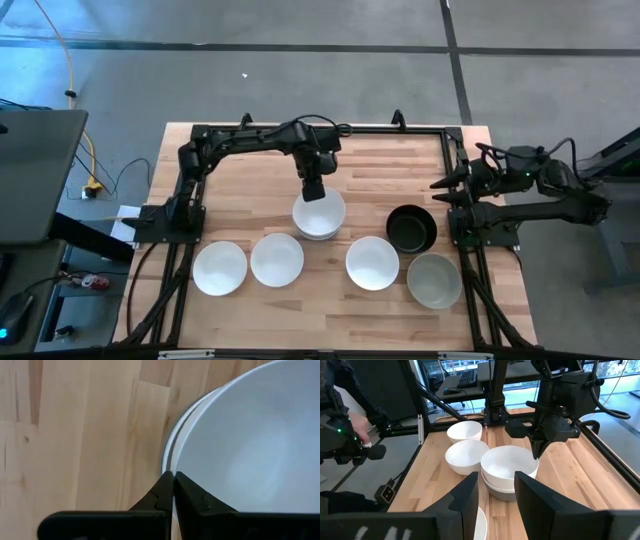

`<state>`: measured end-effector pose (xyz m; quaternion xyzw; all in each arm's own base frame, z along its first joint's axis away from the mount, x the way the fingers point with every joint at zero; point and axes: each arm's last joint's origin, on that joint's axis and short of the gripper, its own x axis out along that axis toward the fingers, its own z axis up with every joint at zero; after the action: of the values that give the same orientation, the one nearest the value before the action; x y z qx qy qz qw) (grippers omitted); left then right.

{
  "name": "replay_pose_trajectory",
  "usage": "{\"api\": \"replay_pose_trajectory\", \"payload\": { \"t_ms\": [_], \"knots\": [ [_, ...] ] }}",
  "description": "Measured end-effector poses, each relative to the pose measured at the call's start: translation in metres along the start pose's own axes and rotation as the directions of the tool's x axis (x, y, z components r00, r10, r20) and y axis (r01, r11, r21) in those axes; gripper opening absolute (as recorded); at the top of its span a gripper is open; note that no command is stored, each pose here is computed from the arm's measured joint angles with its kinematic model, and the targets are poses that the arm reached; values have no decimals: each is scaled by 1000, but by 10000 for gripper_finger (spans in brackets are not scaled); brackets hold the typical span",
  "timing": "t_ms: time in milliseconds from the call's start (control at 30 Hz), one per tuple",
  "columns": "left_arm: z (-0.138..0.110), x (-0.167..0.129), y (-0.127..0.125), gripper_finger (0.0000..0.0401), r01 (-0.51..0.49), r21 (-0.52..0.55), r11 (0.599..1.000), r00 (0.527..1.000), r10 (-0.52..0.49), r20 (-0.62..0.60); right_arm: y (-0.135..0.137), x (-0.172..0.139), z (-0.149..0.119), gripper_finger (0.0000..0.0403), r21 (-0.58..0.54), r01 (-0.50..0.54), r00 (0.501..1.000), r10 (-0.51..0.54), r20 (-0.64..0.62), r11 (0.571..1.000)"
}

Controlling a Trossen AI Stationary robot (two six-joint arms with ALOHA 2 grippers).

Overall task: Nest bowls inside each other
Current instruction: Stack the white bowl on top of the white bowl

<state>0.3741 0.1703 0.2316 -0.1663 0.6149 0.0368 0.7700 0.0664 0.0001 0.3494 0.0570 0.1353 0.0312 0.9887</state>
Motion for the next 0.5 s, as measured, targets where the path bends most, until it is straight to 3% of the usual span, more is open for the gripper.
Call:
{"api": "replay_pose_trajectory", "payload": {
  "t_ms": [500],
  "knots": [
    [-2, 8, -4, 0, -12, -15, 1000, 1000, 12, -16, 0, 0, 0, 119, 7, 1, 1000, -1, -1, 1000]
  ]
}}
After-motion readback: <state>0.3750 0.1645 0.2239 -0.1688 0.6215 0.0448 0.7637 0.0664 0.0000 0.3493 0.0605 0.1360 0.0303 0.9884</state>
